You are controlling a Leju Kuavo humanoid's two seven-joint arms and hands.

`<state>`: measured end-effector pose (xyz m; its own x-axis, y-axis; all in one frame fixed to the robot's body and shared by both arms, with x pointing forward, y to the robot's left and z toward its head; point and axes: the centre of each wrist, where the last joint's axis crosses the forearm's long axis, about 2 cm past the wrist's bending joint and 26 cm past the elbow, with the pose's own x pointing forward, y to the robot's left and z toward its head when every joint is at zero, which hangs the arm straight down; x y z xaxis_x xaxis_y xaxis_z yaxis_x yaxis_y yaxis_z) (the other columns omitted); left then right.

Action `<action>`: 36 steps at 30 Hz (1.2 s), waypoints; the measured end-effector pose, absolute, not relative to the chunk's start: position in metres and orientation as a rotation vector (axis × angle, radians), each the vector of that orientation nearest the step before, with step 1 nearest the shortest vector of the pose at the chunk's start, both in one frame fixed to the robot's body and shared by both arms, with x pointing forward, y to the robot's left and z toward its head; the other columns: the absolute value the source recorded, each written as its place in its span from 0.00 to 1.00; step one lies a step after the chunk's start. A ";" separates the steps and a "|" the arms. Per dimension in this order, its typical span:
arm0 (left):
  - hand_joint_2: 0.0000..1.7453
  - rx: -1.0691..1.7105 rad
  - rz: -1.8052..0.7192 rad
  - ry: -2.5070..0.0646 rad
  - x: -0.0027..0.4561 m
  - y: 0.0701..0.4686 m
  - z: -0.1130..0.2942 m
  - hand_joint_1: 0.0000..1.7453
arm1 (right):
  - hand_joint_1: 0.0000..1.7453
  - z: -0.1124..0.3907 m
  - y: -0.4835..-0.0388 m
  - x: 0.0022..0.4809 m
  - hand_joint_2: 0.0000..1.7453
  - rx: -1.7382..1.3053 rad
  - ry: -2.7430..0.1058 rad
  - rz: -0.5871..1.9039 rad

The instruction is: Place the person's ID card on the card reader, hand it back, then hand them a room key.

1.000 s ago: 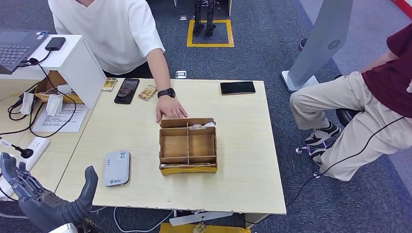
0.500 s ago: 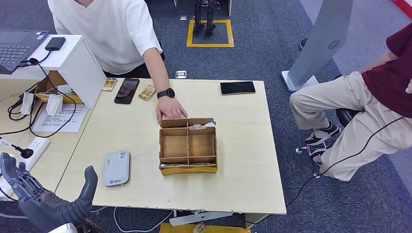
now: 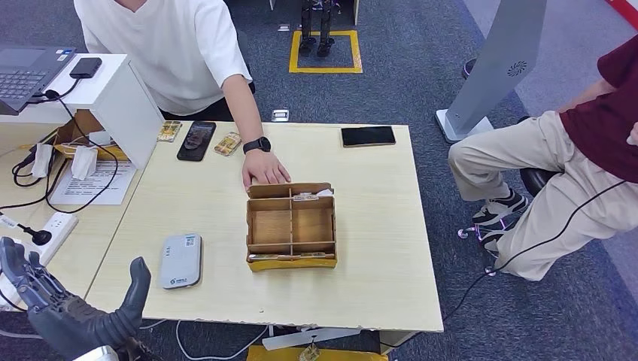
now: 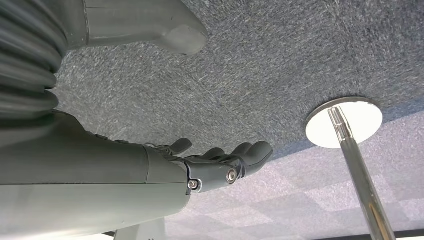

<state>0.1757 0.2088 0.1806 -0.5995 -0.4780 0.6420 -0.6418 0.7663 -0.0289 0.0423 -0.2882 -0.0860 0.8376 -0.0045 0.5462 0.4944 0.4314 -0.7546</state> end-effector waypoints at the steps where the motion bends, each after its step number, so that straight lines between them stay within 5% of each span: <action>1: 1.00 0.833 0.341 -2.330 0.176 0.209 0.181 0.00 | 0.00 -0.086 -0.288 0.042 1.00 -1.090 -0.513 -0.328; 36: 1.00 0.837 0.337 -2.329 0.176 0.209 0.180 0.00 | 0.00 -0.086 -0.290 0.042 1.00 -1.097 -0.514 -0.317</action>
<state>0.1755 0.2092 0.1804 -0.5978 -0.4812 0.6411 -0.6432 0.7653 -0.0254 0.0415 -0.2900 -0.0855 0.8402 0.0064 0.5423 0.4876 0.4286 -0.7606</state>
